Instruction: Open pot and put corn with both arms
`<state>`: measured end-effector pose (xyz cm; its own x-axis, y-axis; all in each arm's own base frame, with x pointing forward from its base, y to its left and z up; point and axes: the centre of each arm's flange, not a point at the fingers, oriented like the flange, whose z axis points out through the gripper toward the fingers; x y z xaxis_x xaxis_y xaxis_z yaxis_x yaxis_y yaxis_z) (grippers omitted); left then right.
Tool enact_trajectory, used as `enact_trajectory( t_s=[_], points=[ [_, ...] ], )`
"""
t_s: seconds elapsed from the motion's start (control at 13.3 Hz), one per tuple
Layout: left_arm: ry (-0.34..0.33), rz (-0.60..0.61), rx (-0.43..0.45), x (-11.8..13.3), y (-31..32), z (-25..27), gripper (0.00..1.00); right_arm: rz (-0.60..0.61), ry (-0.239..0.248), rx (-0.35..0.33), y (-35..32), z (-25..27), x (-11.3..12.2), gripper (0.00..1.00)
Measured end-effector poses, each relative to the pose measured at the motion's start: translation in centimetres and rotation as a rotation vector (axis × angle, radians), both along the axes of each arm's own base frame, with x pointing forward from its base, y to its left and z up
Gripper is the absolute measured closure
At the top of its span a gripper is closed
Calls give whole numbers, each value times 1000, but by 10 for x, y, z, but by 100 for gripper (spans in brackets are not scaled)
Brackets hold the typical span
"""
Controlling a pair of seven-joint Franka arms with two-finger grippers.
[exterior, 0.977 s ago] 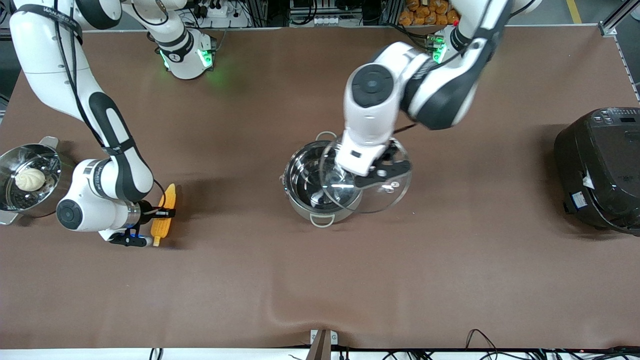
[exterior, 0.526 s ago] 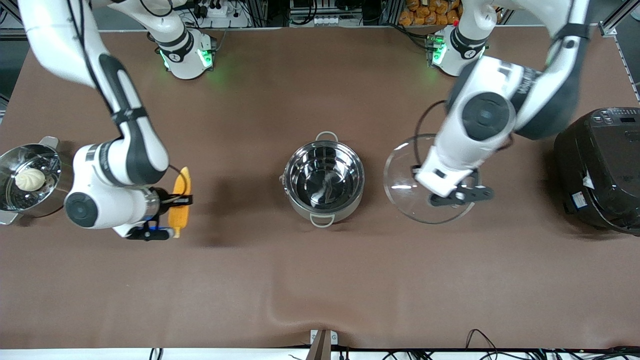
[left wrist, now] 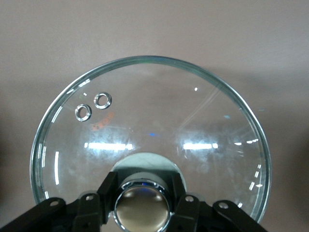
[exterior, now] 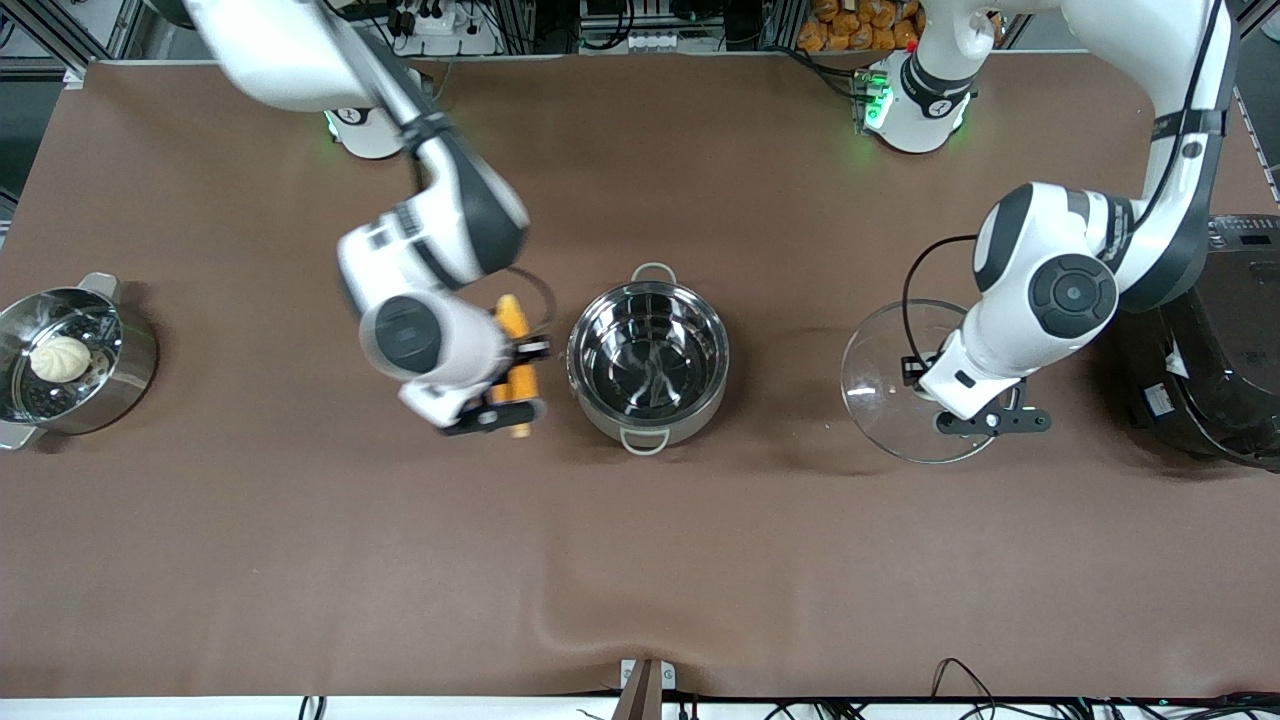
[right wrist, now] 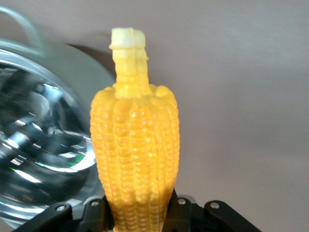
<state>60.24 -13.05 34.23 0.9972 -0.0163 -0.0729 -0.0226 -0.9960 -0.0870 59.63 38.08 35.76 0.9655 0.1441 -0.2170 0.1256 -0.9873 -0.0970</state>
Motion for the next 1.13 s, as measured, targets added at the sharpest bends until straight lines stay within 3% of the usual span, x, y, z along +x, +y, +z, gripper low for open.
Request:
enact_trajectory(
  t_s=[0.23, 0.45, 1.13],
  points=[
    [-36, 9, -10, -16, 36, -51, 51, -60, -48, 66, 44, -10, -5, 62],
    [-55, 18, -24, -32, 48, -84, 51, -82, -70, 89, 57, -18, -6, 62],
    [-22, 21, -26, -38, 50, -111, 51, -124, -40, 61, 95, -34, -35, 62]
  ],
)
